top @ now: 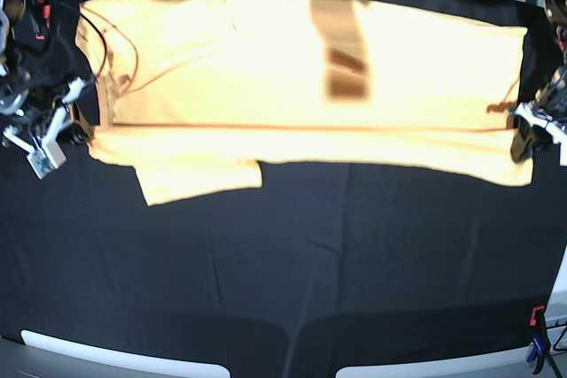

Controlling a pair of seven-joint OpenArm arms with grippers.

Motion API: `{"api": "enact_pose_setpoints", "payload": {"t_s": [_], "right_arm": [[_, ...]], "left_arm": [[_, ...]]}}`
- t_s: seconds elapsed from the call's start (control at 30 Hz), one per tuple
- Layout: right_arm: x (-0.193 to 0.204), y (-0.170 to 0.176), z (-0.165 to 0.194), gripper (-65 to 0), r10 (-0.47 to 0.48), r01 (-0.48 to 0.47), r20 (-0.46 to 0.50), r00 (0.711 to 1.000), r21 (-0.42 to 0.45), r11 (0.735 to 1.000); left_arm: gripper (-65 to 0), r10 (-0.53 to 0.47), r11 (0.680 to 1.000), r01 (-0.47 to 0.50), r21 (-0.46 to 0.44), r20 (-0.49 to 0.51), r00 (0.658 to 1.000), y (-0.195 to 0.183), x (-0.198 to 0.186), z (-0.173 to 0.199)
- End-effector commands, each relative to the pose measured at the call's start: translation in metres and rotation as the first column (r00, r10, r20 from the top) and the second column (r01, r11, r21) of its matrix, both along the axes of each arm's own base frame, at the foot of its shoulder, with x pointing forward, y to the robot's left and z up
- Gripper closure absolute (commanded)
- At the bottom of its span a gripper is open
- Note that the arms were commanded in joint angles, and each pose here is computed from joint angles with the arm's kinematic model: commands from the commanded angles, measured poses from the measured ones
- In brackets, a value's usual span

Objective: Layout the t-shirt on the table in an organized manner, then fold the t-shirt properly
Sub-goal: 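Lift the hem and fold it over toward the collar with both grippers, then release the hem and move the right gripper to the folded sleeve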

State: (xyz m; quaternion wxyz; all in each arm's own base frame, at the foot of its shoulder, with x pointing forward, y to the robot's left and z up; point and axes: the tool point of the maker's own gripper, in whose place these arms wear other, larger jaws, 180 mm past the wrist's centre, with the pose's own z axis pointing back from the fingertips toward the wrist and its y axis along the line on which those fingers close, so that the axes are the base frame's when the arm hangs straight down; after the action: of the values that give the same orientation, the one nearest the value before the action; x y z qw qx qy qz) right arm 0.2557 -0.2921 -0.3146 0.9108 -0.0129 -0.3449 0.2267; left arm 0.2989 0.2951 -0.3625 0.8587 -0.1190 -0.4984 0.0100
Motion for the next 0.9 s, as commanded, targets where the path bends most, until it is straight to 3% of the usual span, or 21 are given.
{"api": "enact_pose_setpoints", "payload": {"t_s": [0.0,0.4,0.6,0.63,0.73,0.8,0.87], "right_arm": [[0.004,-0.005,0.014,0.0,0.002,-0.001,0.042,0.999,-0.019,1.0],[-0.038,-0.016,-0.009,0.0,-0.031,0.028,-0.063,0.998,-0.037,0.999],[-0.038,-0.017,-0.009,0.0,-0.032,0.03,-0.062,0.998,-0.037,0.999],[-0.038,-0.016,-0.009,0.0,-0.032,0.03,-0.062,0.998,-0.037,0.999],[-0.037,-0.017,-0.008,-11.9,-0.035,0.033,-0.058,0.998,-0.036,0.999],[-0.034,-0.016,-0.006,-17.8,-0.034,0.032,-0.048,0.998,-0.032,0.999],[-0.028,-0.014,-0.002,-19.8,-0.032,0.032,-0.028,0.999,-0.015,0.999]], "left_arm": [[0.0,0.01,1.0,-0.011,0.018,0.062,0.998,0.01,0.005,0.02],[0.0,0.011,0.999,-0.009,0.036,-0.053,0.999,0.015,-0.02,-0.003],[0.0,0.006,0.992,0.007,0.125,-0.107,0.994,0.022,-0.025,-0.014],[-5.1,0.006,0.991,0.009,0.132,-0.113,0.994,0.022,-0.026,-0.015],[-26.5,0.006,0.991,0.009,0.134,-0.114,0.993,0.023,-0.026,-0.015],[-31.9,0.006,0.991,0.009,0.135,-0.114,0.993,0.023,-0.026,-0.015],[-31.9,0.006,0.991,0.009,0.136,-0.113,0.994,0.024,-0.026,-0.014]]}}
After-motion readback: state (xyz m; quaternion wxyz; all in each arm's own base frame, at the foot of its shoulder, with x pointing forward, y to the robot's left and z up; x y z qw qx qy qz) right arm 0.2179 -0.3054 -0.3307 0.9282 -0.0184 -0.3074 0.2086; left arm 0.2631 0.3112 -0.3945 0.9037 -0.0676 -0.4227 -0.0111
